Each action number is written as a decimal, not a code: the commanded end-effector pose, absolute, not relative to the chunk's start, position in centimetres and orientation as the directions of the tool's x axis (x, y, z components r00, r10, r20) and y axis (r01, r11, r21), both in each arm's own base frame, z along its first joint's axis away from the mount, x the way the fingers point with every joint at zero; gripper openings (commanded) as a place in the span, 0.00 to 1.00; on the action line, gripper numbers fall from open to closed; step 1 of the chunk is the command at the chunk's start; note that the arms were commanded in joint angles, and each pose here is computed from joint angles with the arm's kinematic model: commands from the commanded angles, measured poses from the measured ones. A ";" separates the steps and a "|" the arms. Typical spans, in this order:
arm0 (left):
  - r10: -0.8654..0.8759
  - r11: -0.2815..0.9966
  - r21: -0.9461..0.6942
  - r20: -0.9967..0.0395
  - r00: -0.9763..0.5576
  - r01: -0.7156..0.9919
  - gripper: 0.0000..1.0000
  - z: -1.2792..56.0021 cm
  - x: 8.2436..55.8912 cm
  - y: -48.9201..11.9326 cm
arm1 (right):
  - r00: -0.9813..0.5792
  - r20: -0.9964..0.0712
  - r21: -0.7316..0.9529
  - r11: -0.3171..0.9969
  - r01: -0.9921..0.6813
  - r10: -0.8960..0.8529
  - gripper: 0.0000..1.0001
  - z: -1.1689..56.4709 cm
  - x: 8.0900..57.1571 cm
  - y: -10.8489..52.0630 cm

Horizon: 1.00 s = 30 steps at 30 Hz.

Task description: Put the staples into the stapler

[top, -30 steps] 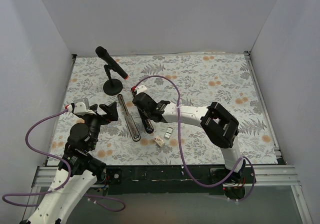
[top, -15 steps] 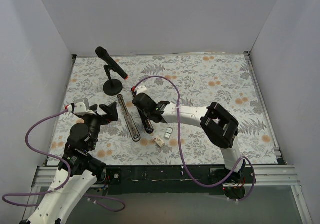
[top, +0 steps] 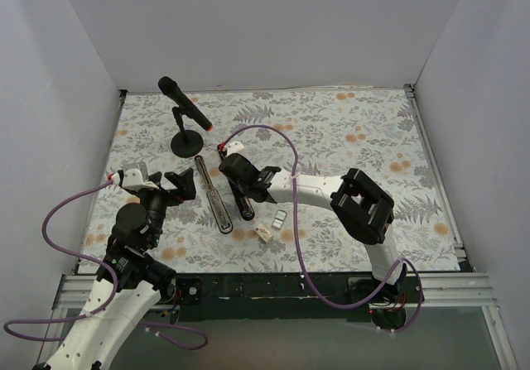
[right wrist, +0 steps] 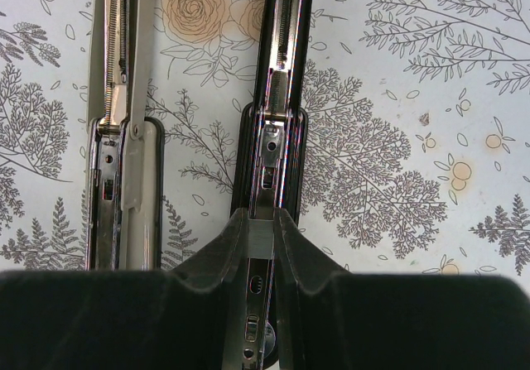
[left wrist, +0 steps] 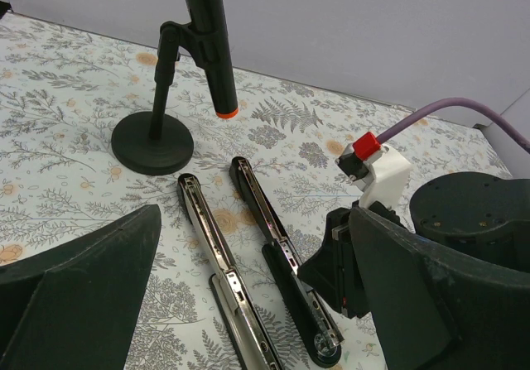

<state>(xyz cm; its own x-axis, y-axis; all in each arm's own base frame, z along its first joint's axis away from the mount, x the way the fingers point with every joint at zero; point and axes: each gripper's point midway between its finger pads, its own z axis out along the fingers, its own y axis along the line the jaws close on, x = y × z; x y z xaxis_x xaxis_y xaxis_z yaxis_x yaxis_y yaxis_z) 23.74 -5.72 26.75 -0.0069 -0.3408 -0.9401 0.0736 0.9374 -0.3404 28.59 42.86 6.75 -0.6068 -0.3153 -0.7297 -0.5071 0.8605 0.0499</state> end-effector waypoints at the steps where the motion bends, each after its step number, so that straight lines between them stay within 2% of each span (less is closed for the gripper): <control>1: -0.333 0.940 -0.333 -0.943 -0.003 0.070 0.98 26.7 23.9 -5.6 | -0.623 -0.712 0.038 0.868 -0.495 -0.324 0.17 6.2 28.7 43.2; 12: -0.333 0.940 -0.333 -0.943 -0.005 0.068 0.98 26.6 23.9 -5.6 | -0.642 -0.686 0.025 0.871 -0.490 -0.341 0.20 5.3 28.5 43.0; 24: -0.332 0.941 -0.332 -0.943 -0.008 0.067 0.98 26.5 23.9 -5.6 | -0.641 -0.681 0.021 0.865 -0.501 -0.355 0.41 6.2 28.9 43.3; 30: -0.333 0.941 -0.333 -0.943 -0.005 0.066 0.98 26.6 23.9 -5.5 | -0.579 -0.744 0.044 0.840 -0.541 -0.334 0.50 12.5 29.0 43.5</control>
